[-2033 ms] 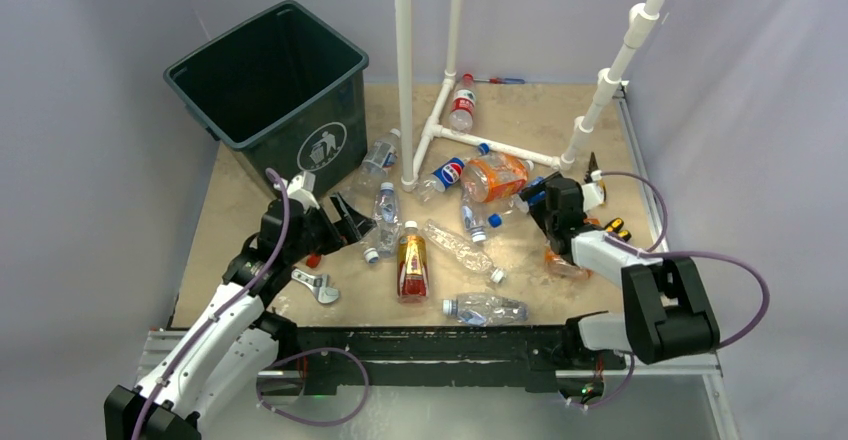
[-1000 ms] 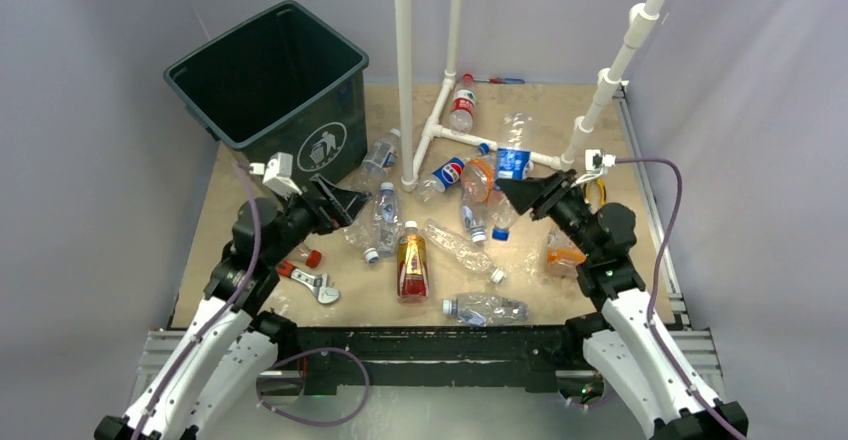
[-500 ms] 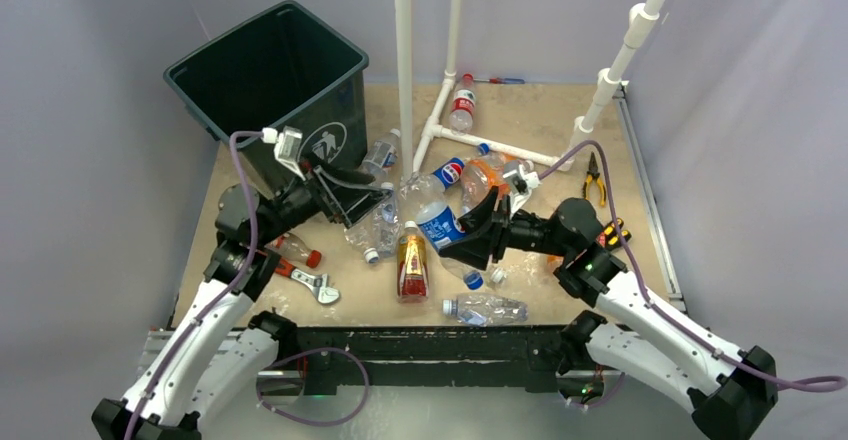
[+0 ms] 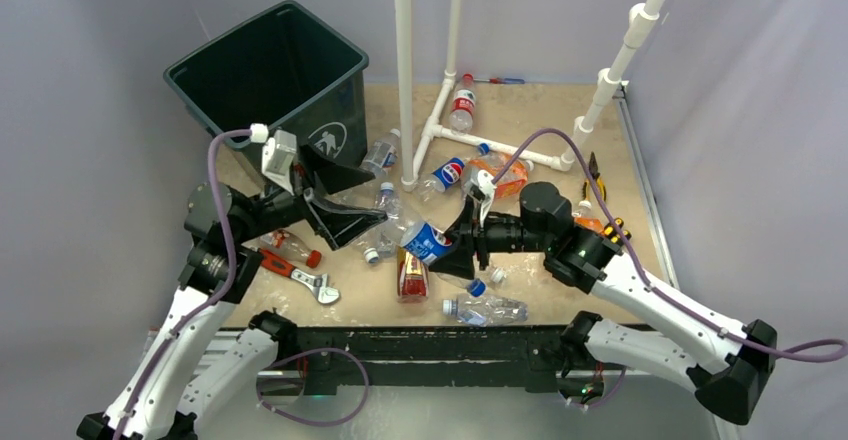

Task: Put the plastic bottles in the bin
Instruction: Pick up the plastic bottle at the center of the board.

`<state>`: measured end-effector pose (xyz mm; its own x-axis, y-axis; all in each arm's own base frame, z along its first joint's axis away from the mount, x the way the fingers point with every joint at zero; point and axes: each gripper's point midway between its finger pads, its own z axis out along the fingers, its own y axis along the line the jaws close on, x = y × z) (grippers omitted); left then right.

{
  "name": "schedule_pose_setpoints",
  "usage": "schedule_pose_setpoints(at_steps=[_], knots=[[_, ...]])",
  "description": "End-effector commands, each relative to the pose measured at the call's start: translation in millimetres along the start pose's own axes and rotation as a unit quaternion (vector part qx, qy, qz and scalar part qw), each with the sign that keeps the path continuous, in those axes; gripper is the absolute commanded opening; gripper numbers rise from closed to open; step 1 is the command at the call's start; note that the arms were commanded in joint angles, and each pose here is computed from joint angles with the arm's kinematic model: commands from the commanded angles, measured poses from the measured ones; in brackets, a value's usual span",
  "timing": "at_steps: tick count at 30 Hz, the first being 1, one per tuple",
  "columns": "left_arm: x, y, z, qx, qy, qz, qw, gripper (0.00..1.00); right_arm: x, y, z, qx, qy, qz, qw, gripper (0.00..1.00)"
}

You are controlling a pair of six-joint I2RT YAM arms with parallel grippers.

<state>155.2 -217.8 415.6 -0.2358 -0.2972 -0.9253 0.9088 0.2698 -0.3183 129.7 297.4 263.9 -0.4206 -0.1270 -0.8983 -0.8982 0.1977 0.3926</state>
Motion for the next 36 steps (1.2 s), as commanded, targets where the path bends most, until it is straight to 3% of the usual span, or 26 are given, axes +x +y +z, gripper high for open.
schedule_pose_setpoints(at_steps=[1,11,19,26,36], knots=[[17,-4,0,0.031,0.020,0.011,0.999,0.94,-16,13,-6,0.004,-0.009,-0.043,0.999,0.44],[15,-14,-6,0.046,-0.023,-0.009,0.999,0.96,-51,40,-22,-0.036,-0.126,-0.073,0.989,0.42],[20,-25,-3,0.107,-0.037,-0.088,0.990,0.97,-56,52,-7,-0.086,-0.130,-0.079,0.985,0.42],[19,-33,-2,0.130,-0.035,-0.103,0.985,0.97,-60,60,5,-0.116,-0.132,-0.082,0.981,0.42],[23,-35,-3,0.124,-0.020,-0.097,0.987,0.67,-55,63,22,-0.115,-0.104,-0.090,0.984,0.43]])
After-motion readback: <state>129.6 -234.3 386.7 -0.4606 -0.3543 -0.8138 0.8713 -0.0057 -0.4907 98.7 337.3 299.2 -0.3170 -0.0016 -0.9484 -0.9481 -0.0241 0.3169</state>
